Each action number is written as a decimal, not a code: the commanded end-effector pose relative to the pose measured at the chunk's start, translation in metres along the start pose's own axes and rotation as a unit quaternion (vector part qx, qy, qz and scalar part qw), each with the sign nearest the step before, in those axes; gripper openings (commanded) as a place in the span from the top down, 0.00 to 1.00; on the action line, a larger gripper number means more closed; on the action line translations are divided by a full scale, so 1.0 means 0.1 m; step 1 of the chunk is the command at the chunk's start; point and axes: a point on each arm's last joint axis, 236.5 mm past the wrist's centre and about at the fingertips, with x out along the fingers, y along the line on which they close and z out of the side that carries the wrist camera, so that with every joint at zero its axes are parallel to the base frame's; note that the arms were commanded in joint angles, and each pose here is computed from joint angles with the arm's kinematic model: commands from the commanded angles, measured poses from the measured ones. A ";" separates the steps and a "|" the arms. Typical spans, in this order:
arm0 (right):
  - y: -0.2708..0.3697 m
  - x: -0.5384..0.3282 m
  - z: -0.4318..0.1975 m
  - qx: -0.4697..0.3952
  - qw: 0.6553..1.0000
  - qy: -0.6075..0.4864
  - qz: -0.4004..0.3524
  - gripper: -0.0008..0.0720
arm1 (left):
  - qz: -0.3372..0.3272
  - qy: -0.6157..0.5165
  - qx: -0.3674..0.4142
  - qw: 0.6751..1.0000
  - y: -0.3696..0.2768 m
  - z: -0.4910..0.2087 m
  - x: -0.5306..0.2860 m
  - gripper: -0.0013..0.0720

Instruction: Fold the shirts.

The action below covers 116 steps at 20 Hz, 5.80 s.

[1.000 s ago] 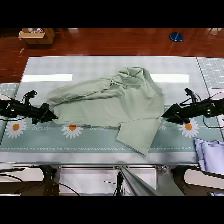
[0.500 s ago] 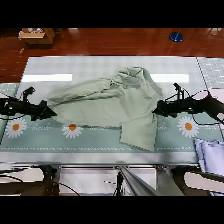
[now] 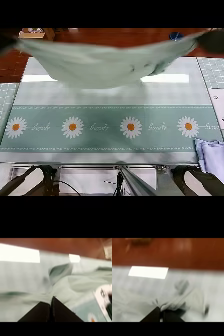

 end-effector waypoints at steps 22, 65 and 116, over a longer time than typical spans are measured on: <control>0.66 -2.41 -0.30 -0.051 0.978 0.084 -0.186 0.95 | 0.289 0.026 0.125 0.949 -1.47 -0.98 -1.78 0.95; -1.78 2.17 -2.05 0.137 0.936 0.315 -0.079 0.95 | 0.198 0.225 -0.086 0.950 2.25 -2.13 1.45 0.95; -1.57 -0.07 -3.43 0.337 0.846 0.412 -0.031 0.32 | 0.130 0.412 -0.400 0.809 1.14 -4.47 0.27 0.80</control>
